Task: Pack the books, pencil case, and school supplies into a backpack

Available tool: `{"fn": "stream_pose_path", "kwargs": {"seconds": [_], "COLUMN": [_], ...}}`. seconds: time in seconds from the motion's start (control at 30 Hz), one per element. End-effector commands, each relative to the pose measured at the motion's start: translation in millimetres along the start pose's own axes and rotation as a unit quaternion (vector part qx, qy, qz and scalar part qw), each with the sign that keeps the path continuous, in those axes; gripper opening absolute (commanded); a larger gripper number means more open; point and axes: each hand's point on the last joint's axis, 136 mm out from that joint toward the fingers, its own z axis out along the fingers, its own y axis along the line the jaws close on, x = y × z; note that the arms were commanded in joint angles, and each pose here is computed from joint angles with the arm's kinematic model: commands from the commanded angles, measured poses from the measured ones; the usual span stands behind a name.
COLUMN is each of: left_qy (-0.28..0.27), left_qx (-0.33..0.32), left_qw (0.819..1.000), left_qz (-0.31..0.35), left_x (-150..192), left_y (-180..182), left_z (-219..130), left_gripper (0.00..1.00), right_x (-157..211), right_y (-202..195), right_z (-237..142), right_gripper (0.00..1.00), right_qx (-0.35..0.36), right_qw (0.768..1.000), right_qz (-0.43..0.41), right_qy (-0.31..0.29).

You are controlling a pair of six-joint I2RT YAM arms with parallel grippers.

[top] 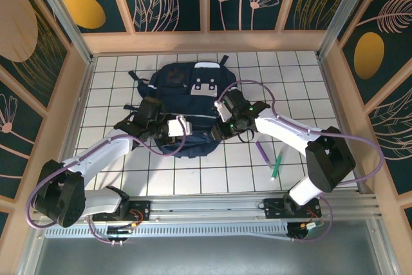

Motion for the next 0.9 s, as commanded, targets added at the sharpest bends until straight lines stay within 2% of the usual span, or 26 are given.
{"fn": "stream_pose_path", "kwargs": {"seconds": [0.0, 0.13, 0.33, 0.5, 0.7, 0.87], "left_qy": [-0.024, -0.036, -0.037, -0.04, -0.045, -0.035], "left_qx": [0.014, 0.015, 0.015, 0.014, 0.016, 0.016], "left_qw": [1.0, 0.999, 0.999, 0.999, 0.999, 0.999], "left_qz": [-0.004, -0.007, -0.01, -0.01, -0.012, -0.01], "left_x": [-8, -13, -13, -13, -14, -12], "left_y": [-8, -7, -7, -7, -8, -8], "left_z": [-5, -5, -5, -5, -4, -5], "left_gripper": [0.0, 0.0, 0.0, 0.0, 0.0, 0.0], "right_x": [-2, -4, -7, -3, -8, -15], "right_y": [40, 45, 34, 42, 49, 48], "right_z": [-8, -1, 13, 28, 37, 30], "right_gripper": [0.44, 0.46, 0.46, 0.31, 0.29, 0.0], "right_qx": [-0.082, -0.099, -0.063, -0.059, -0.052, -0.048], "right_qw": [0.996, 0.995, 0.998, 0.998, 0.998, 0.998], "right_qz": [-0.027, -0.012, 0.011, 0.022, 0.042, 0.038], "right_qy": [-0.01, -0.014, -0.007, 0.009, -0.003, -0.027]}}
